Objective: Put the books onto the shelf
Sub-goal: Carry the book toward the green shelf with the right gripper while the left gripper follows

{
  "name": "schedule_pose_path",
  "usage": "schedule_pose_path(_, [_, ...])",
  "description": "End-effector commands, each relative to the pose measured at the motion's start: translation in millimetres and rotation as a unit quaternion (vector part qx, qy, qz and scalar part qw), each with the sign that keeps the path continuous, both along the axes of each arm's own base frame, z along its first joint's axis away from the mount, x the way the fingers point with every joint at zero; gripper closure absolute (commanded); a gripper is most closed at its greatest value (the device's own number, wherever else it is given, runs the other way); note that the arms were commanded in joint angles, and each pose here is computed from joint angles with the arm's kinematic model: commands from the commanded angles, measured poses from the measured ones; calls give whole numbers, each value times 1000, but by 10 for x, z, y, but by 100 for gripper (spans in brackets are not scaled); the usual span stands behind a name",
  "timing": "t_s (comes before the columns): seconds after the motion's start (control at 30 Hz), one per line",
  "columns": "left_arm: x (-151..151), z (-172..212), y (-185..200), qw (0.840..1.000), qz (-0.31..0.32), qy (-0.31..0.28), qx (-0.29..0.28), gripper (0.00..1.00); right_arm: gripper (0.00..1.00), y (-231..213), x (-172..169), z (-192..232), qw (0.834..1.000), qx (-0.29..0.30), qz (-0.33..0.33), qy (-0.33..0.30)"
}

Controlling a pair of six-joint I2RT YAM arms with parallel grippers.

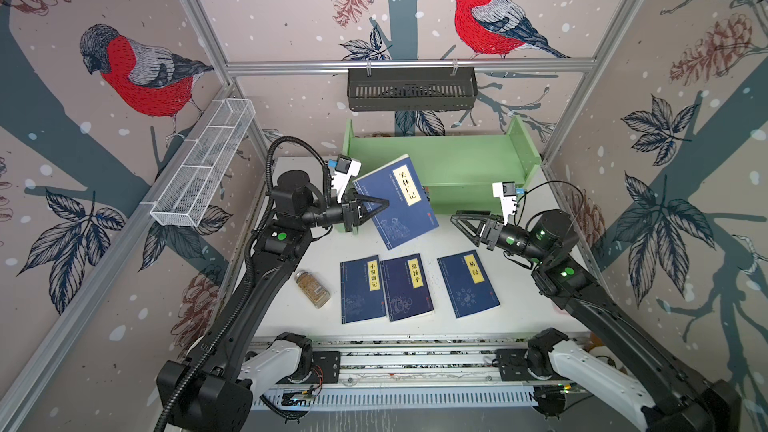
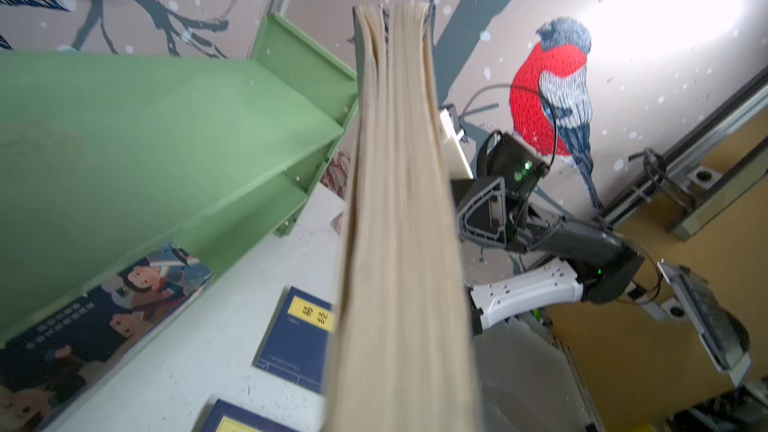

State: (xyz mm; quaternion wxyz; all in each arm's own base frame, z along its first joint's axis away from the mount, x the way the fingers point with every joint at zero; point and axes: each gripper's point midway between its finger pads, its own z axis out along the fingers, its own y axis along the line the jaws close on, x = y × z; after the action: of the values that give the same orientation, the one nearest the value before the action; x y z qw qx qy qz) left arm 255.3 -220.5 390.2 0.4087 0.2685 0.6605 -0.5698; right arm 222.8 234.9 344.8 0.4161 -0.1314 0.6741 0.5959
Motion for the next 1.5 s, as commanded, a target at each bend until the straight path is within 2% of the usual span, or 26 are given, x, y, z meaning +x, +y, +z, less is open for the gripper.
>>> schedule_pose_path(0.0, [138,576,151,994,37,-1,-106,100,9,47,-54,203,999,33,-3,-29])
schedule_pose_path(0.13, [247,734,362,980,63,28,-189,100,9,251,-113,251,997,62,-4,-43])
schedule_pose_path(0.27, [305,683,439,976,87,36,-195,100,12,429,-64,306,996,81,-5,-48])
schedule_pose_path(0.4, [262,566,516,968,96,59,-224,100,13,629,-5,421,995,81,12,-57])
schedule_pose_path(0.73, [178,599,570,964,104,49,-240,100,14,953,126,528,995,70,34,-65])
schedule_pose_path(1.1, [169,588,584,961,100,56,-253,100,15,1253,146,529,990,107,68,-58])
schedule_pose_path(1.2, [162,576,586,961,100,56,-253,100,20,1293,150,572,987,127,81,-61])
schedule_pose_path(1.47, [165,498,592,960,107,64,-250,100,35,1360,209,587,987,126,80,-63])
